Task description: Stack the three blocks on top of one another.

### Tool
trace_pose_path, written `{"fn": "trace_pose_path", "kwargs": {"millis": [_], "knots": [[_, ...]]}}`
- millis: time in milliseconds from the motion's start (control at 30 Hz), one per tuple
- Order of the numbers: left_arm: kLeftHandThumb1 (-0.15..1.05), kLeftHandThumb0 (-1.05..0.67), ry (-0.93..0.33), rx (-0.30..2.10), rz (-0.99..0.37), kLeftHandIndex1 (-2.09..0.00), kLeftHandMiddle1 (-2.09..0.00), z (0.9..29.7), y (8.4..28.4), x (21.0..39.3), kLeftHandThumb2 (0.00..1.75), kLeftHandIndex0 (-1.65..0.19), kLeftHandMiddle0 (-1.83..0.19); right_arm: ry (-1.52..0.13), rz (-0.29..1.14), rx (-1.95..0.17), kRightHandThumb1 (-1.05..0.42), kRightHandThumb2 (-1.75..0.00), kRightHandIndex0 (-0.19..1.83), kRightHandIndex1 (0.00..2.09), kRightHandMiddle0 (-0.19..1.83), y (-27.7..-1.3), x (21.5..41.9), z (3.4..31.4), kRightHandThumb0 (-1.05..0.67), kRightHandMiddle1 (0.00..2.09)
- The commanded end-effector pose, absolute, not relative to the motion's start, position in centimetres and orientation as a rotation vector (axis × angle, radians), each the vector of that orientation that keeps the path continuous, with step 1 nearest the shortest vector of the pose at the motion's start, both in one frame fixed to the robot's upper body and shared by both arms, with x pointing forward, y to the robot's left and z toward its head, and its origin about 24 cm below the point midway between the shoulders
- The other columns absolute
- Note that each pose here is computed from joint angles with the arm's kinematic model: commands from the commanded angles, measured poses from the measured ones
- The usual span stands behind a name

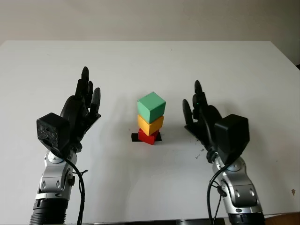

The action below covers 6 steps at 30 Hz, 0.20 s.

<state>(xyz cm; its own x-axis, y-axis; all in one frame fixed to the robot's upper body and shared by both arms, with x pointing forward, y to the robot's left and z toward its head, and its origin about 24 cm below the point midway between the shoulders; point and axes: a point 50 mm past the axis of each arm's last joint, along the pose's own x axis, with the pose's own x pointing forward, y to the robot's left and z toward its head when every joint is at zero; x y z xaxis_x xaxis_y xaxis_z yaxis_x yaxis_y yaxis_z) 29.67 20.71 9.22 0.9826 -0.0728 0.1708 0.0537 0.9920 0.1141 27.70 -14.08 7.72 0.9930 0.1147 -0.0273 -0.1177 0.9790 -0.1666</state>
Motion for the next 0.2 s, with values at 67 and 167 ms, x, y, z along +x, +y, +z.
{"fn": "trace_pose_path", "kwargs": {"millis": [67,167], "knots": [[1.05,-0.77,-0.183,0.087,-0.075,-0.04,-0.06,8.98,20.84,29.32,0.63,0.15,0.14,-0.007,0.114,-0.174,-1.05,-0.72,-0.19,0.0,-0.19,-13.82,27.59,7.76,-0.77,0.0],[1.05,-0.77,-0.178,0.088,-0.086,-0.05,-0.06,8.82,20.96,29.02,0.63,0.15,0.13,-0.008,0.107,-0.14,-1.05,-0.73,-0.19,0.0,-0.19,-13.83,27.38,7.91,-0.78,0.0]]}}
